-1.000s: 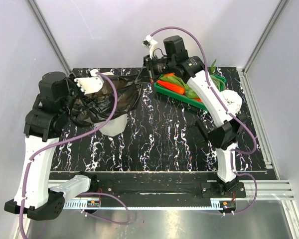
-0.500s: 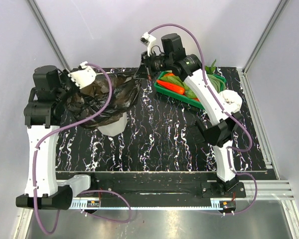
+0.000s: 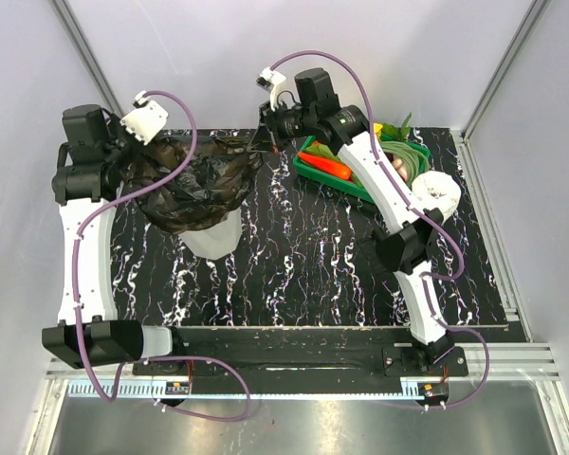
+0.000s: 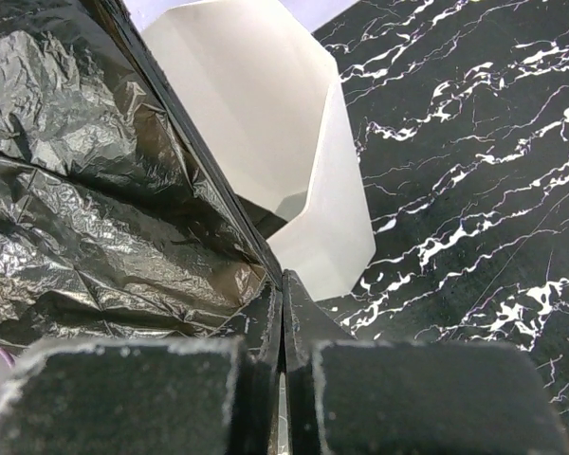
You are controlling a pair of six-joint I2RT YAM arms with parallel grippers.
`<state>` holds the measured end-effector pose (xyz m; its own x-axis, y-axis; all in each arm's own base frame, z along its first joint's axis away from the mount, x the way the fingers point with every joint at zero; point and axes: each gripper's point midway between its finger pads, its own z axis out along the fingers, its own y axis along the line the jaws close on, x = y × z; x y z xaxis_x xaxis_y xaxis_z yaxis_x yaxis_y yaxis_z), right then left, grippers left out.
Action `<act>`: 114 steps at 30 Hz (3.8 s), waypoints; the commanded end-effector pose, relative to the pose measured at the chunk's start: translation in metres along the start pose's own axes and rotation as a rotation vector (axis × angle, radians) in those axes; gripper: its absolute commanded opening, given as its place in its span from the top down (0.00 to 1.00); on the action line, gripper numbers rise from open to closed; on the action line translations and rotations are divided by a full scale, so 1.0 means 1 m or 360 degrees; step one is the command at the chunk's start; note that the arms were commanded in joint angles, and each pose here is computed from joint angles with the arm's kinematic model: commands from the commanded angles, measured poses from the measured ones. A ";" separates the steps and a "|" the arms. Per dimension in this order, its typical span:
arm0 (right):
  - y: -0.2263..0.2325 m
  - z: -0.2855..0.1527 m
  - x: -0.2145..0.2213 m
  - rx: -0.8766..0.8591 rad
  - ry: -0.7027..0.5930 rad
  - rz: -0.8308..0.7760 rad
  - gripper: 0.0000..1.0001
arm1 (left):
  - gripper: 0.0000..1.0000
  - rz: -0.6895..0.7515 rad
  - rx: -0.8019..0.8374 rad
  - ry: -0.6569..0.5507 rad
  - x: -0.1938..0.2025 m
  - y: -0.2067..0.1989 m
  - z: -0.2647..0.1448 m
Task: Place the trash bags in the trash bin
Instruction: Place the trash bag in the trash bin.
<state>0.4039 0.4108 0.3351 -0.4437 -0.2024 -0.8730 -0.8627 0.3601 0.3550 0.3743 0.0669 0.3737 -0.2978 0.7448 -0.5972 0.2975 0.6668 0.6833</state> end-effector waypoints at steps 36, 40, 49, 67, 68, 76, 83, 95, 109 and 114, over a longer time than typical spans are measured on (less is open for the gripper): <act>-0.060 0.044 0.069 0.0079 0.0204 0.0164 1.00 | 0.96 -0.0313 0.0051 -0.0134 0.027 -0.035 0.107; -0.060 0.042 0.074 0.0083 0.0215 0.0175 1.00 | 0.97 -0.0293 0.0132 -0.0111 0.036 -0.053 0.100; -0.065 0.038 0.089 0.0155 0.0267 0.0157 1.00 | 0.96 -0.0319 0.0225 -0.0094 0.045 -0.070 0.091; -0.067 0.029 0.095 0.0225 0.0294 0.0038 1.00 | 0.89 -0.0575 0.0584 -0.0158 0.078 -0.104 0.093; -0.067 0.027 0.093 0.0234 0.0290 0.0019 1.00 | 0.88 -0.0586 0.0604 -0.0173 0.076 -0.105 0.092; -0.060 0.015 0.089 0.0251 0.0286 -0.0009 1.00 | 0.78 -0.0660 0.0774 -0.0352 0.048 -0.117 0.080; -0.044 0.002 0.083 0.0199 0.0278 -0.0042 1.00 | 0.52 -0.0679 0.0853 -0.0523 0.017 -0.112 0.059; -0.038 -0.034 0.079 0.0344 0.0290 -0.0174 1.00 | 0.43 -0.0690 0.0974 -0.0525 0.006 -0.147 0.051; -0.022 -0.055 0.071 0.0304 0.0245 -0.0140 1.00 | 0.53 -0.0682 0.0908 -0.0537 -0.019 -0.156 0.081; -0.015 -0.038 0.075 0.0163 0.0250 -0.0041 1.00 | 0.53 -0.0693 0.0790 -0.0483 -0.005 -0.143 0.088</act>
<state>0.3791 0.3414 0.2531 -0.4706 -0.3978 -0.7876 -0.8285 0.5062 0.2394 0.3961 -0.0464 0.2198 -0.3067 0.3271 -0.8938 0.6598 0.7499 0.0480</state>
